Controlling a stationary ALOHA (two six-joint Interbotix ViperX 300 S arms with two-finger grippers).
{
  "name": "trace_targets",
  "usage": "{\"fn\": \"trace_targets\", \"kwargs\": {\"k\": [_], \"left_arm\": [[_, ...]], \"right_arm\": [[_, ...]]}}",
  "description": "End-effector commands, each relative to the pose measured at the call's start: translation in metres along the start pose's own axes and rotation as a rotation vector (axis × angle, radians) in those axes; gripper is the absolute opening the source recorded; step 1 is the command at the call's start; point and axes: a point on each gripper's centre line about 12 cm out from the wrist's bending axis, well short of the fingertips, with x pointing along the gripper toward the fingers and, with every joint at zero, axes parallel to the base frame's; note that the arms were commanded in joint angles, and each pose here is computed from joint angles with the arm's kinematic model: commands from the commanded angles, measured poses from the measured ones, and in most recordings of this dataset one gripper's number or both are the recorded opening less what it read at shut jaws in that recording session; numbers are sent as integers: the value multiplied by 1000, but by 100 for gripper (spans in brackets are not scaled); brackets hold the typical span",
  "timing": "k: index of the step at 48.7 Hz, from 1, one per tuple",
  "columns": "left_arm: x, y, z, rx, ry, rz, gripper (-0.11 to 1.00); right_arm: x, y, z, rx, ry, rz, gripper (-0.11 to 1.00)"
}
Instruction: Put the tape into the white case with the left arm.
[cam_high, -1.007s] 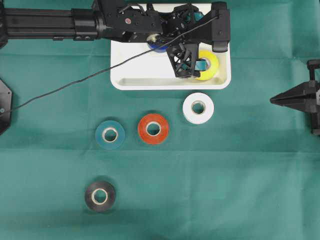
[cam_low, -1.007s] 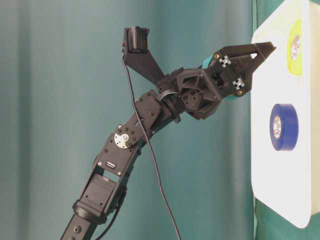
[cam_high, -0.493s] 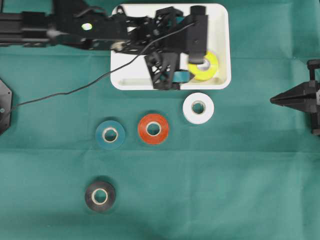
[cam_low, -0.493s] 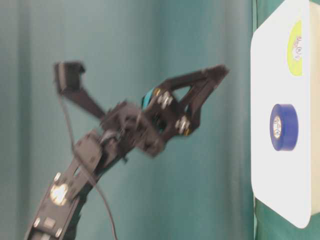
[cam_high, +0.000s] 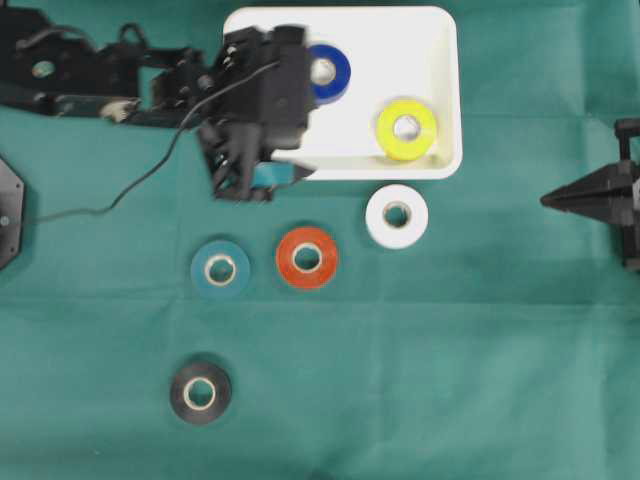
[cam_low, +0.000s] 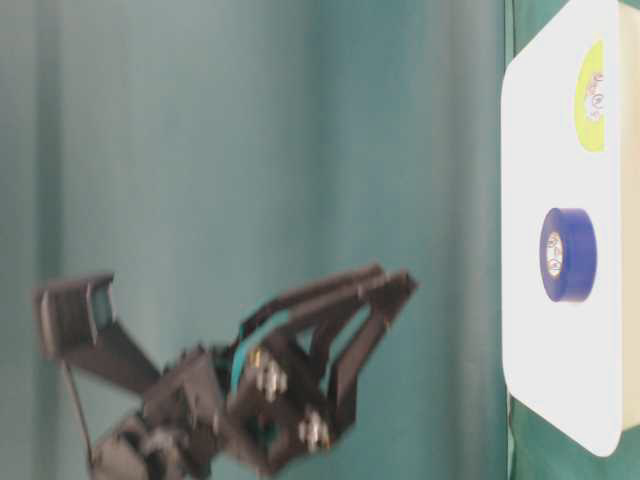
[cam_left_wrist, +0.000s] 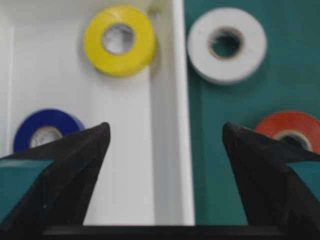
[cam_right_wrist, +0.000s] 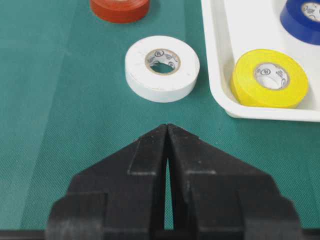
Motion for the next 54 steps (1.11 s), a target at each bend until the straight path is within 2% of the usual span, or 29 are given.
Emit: {"fn": "trace_targets", "kwargs": {"k": [1, 20, 31, 39, 47, 54], "left_arm": [[-20, -6, 2, 7, -63, 1, 92], [-70, -30, -62, 25, -183, 2, 92], [-83, -37, -96, 23, -178, -3, 92], [-81, -42, -104, 34, -162, -16, 92], [-81, -42, -105, 32, -160, -17, 92], [-81, -49, -104, 52, -164, -39, 92]], "right_arm": [[0, 0, 4, 1, -14, 0, -9], [0, 0, 5, 1, -15, 0, -9], [0, 0, 5, 1, -15, 0, -9], [0, 0, 5, 1, -15, 0, -9], [0, 0, 5, 1, -15, 0, -9], [0, 0, 5, 1, -15, 0, -9]]}}
